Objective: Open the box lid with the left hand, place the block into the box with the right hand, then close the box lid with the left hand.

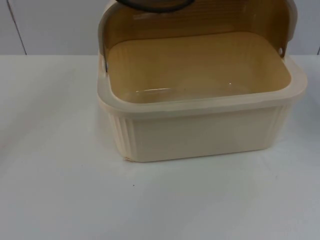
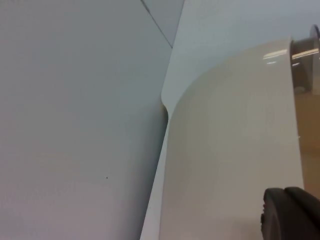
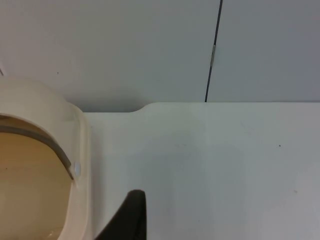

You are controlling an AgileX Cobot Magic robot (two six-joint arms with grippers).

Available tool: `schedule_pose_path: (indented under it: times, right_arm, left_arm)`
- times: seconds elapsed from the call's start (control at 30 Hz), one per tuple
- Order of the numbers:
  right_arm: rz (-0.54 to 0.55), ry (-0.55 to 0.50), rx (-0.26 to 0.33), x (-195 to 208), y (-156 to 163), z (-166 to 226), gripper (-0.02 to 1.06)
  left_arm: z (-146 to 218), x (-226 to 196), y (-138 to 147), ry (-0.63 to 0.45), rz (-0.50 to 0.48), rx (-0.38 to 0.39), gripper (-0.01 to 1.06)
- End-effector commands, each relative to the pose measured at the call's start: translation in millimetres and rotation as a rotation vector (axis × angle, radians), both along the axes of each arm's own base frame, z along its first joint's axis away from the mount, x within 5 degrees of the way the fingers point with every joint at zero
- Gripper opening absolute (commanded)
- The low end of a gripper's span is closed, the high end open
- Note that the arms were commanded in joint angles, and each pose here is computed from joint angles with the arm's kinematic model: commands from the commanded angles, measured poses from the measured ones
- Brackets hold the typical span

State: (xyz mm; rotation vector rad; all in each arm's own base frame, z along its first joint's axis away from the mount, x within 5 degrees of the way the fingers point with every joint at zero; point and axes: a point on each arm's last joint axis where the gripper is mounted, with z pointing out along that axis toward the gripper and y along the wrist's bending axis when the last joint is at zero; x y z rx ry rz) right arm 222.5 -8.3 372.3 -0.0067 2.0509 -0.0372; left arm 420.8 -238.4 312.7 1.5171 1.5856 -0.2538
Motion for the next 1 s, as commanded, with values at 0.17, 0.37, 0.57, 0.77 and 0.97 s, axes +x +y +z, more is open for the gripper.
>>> schedule_pose_path:
  times: [0.17, 0.37, 0.57, 0.77, 0.97]
  right_arm:
    - [-0.004, -0.008, 0.001, 0, -1, 2, 1.01]
    - [-0.004, -0.012, 0.001, 0, -1, 2, 1.01]
    - [-0.004, -0.016, 0.000, 0, -1, 3, 1.01]
    - [-0.004, -0.017, 0.002, 0, -1, 3, 1.01]
    - [-0.004, -0.017, 0.002, 0, -1, 3, 1.01]
  left_arm:
    - [-3, 4, 0, 0.006, 0.013, -0.025, 0.00]
    - [-4, 4, 0, 0.020, 0.022, -0.027, 0.00]
    - [-17, 3, 0, 0.088, 0.014, 0.008, 0.00]
    - [-18, 3, 0, 0.098, 0.019, 0.005, 0.00]
    - [-22, -1, 0, 0.151, 0.006, 0.030, 0.00]
